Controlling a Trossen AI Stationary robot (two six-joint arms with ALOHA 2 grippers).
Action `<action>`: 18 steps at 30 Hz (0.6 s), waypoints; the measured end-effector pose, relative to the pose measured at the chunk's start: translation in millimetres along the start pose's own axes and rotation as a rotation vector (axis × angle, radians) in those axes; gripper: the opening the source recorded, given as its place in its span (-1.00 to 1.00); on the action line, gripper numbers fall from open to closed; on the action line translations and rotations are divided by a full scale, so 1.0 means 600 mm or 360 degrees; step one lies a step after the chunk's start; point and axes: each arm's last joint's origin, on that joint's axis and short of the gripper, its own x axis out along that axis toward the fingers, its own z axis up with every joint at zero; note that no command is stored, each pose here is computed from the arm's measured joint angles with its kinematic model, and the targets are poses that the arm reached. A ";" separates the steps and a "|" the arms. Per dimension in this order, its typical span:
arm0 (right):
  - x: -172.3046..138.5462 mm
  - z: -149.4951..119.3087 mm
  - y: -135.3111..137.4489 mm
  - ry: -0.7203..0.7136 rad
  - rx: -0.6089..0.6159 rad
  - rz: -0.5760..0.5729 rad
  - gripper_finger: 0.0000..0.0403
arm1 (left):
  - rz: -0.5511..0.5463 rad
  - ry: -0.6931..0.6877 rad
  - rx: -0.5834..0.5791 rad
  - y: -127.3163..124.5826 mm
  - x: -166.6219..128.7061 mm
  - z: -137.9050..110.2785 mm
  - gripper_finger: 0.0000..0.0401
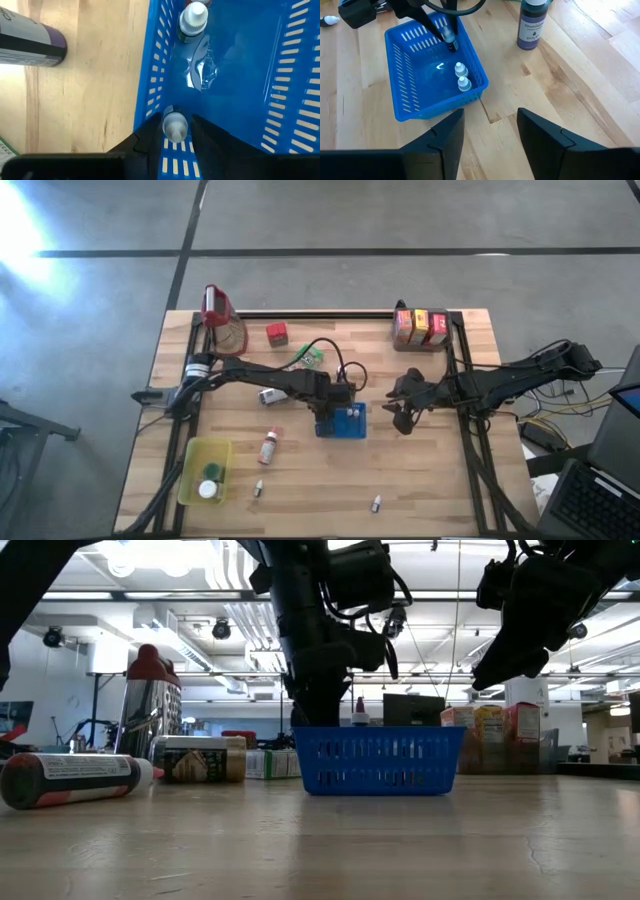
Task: Pick & Place Kitchen Items
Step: Put the small black food coloring into the blue bin, then put the red seasoning can into the yellow bin
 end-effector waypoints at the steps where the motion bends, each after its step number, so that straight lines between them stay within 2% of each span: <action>1: 0.000 0.000 0.000 0.0000 0.0000 0.0000 -0.14 | 0.0000 0.0003 0.0002 0.000 0.000 0.000 -0.46; 12: 0.000 0.000 0.000 0.0000 0.0000 0.0000 -0.07 | 0.0005 0.0043 0.0008 0.001 -0.002 -0.004 -0.46; 18: 0.000 0.000 0.000 0.0001 0.0000 0.0000 -0.01 | 0.0009 0.0072 0.0011 0.001 -0.019 0.003 -0.46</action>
